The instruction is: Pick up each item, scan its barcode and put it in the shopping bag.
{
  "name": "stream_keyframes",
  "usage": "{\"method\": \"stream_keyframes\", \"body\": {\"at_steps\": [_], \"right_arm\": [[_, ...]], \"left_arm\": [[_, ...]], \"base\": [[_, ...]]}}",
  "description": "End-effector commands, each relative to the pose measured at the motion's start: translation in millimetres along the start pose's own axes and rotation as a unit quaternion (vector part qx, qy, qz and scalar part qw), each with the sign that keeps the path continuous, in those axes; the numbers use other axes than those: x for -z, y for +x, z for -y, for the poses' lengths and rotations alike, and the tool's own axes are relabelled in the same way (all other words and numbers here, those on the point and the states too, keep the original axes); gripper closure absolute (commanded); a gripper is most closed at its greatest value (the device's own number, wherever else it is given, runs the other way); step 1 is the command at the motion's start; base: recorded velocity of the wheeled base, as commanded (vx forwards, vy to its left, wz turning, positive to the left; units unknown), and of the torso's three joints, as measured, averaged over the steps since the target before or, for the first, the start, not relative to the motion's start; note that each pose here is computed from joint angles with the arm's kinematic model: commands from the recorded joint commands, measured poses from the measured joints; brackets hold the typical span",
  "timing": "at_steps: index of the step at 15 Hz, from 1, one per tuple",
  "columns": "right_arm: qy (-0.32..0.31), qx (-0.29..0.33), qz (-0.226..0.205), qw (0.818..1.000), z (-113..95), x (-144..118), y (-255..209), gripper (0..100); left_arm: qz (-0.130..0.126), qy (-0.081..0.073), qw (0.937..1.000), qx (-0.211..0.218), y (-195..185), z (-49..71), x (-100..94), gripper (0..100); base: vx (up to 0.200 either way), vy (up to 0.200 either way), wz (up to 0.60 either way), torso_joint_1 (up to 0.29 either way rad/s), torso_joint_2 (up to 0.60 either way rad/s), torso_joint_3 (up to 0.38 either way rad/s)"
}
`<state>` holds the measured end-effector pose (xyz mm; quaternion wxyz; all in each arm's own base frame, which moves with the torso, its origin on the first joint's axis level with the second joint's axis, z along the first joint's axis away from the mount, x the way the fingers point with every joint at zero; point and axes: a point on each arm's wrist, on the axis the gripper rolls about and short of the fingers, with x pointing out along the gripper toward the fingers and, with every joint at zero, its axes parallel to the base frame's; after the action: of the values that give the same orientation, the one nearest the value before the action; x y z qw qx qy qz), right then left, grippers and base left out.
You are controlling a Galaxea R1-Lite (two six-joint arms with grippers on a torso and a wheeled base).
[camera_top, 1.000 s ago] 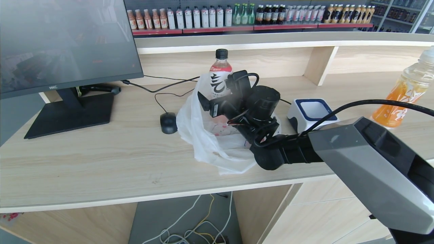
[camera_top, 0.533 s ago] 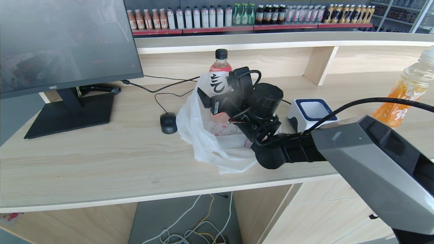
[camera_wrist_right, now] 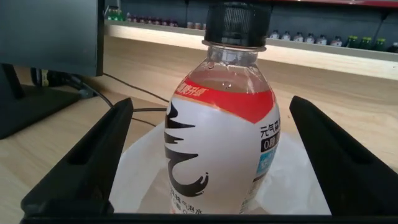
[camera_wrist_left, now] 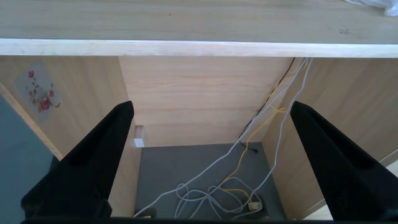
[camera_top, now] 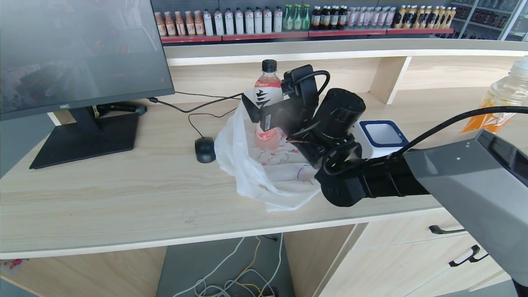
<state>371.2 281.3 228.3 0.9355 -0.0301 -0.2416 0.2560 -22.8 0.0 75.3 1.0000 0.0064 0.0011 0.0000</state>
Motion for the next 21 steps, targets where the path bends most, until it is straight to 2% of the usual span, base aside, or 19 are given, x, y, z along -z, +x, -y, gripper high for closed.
{"method": "stream_keyframes", "body": {"at_steps": [1,3,9,11,13,16,19,21], "right_arm": [[-0.002,0.004,0.012,1.0,3,-11,-10,0],[-0.001,0.007,0.027,1.0,4,-12,-30,0],[0.001,0.012,0.045,0.999,16,-45,-95,0],[0.013,0.007,0.027,1.0,17,-42,-117,0],[0.026,0.005,0.034,0.999,17,-51,-122,0],[0.03,0.005,0.028,0.999,16,-46,-121,0],[0.035,0.006,0.025,0.999,16,-44,-121,0],[0.036,0.007,0.022,0.999,17,-41,-121,0]], "left_arm": [[0.0,0.0,1.0,0.0,0,0.0,0.0,0],[0.0,0.0,1.0,0.0,0,0.0,0.0,0],[0.0,0.001,1.0,0.0,0,0.0,0.0,0],[0.0,0.001,1.0,0.0,0,0.0,0.0,0],[0.0,0.002,1.0,0.0,0,0.0,0.0,0],[0.0,0.001,1.0,0.0,0,0.0,0.0,0],[0.0,0.001,1.0,0.0,0,0.0,0.0,0],[0.0,0.002,1.0,0.0,0,0.0,0.0,0]], "base": [[0.0,0.0,0.0,0.0,0.0,0.0],[0.0,0.0,0.0,0.0,0.0,0.0],[0.0,0.0,0.0,0.0,0.0,0.0],[0.0,0.0,0.0,0.0,0.0,0.0],[0.0,0.0,0.0,0.0,0.0,0.0],[0.0,0.0,0.0,0.0,0.0,0.0],[-0.2,0.0,0.0,0.005,0.01,0.001],[0.0,0.0,0.0,0.0,0.0,0.0]]}}
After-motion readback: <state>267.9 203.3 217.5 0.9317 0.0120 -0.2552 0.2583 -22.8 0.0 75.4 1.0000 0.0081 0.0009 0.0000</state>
